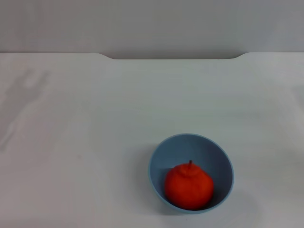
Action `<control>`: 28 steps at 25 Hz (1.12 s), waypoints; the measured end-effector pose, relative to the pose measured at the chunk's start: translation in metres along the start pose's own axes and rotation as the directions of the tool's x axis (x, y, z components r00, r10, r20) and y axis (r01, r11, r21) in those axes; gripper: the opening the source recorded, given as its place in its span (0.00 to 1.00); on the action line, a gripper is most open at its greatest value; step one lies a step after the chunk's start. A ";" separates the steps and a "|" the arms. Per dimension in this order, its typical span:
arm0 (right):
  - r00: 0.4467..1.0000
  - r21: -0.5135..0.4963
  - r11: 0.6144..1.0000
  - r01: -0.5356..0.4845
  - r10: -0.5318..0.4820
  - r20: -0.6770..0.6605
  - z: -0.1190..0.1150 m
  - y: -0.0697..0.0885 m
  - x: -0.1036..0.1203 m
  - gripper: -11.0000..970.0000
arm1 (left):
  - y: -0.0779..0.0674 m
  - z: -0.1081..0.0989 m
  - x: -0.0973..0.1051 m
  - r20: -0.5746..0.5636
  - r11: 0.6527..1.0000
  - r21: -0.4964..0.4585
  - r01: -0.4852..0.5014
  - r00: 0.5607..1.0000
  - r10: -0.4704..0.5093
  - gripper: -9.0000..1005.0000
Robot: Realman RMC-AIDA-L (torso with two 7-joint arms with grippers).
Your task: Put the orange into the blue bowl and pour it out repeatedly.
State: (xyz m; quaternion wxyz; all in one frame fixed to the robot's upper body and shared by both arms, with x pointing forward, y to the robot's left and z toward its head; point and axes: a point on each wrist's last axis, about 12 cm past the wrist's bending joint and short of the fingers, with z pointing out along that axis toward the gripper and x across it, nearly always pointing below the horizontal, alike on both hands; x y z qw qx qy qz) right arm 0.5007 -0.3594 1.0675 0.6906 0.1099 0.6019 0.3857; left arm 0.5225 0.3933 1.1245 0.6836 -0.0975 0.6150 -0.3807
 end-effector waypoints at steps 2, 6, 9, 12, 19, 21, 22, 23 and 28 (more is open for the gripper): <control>0.999 0.017 0.999 0.044 -0.045 0.018 -0.002 0.000 0.003 0.43 | 0.004 -0.007 0.005 0.010 0.996 -0.025 -0.086 0.996 0.087 0.79; 0.948 0.094 0.945 0.314 -0.318 0.030 -0.008 0.002 0.027 0.43 | 0.014 -0.025 0.028 -0.016 0.892 -0.100 -0.442 0.897 0.442 0.79; 0.857 0.216 0.838 0.501 -0.515 0.011 -0.014 0.006 0.049 0.43 | 0.018 -0.041 0.052 -0.037 0.753 -0.172 -0.635 0.768 0.639 0.79; 0.772 0.312 0.726 0.613 -0.634 -0.041 -0.019 0.011 0.064 0.43 | 0.016 -0.050 0.068 -0.065 0.608 -0.196 -0.769 0.629 0.775 0.79; 0.761 0.362 0.694 0.623 -0.645 -0.074 -0.022 0.012 0.071 0.43 | 0.015 -0.058 0.085 -0.118 0.470 -0.229 -0.852 0.503 0.856 0.78; 0.771 0.380 0.698 0.607 -0.634 -0.069 -0.024 0.012 0.071 0.43 | 0.015 -0.062 0.089 -0.129 0.489 -0.253 -0.835 0.530 0.838 0.78; 0.776 0.389 0.700 0.599 -0.627 -0.067 -0.024 0.011 0.072 0.43 | 0.015 -0.062 0.090 -0.130 0.491 -0.253 -0.833 0.533 0.836 0.78; 0.779 0.393 0.701 0.595 -0.624 -0.067 -0.025 0.011 0.072 0.43 | 0.015 -0.063 0.091 -0.131 0.495 -0.253 -0.831 0.536 0.834 0.78; 0.785 0.397 0.706 0.587 -0.616 -0.066 -0.023 0.010 0.070 0.43 | 0.013 -0.065 0.097 -0.134 0.522 -0.251 -0.815 0.564 0.815 0.78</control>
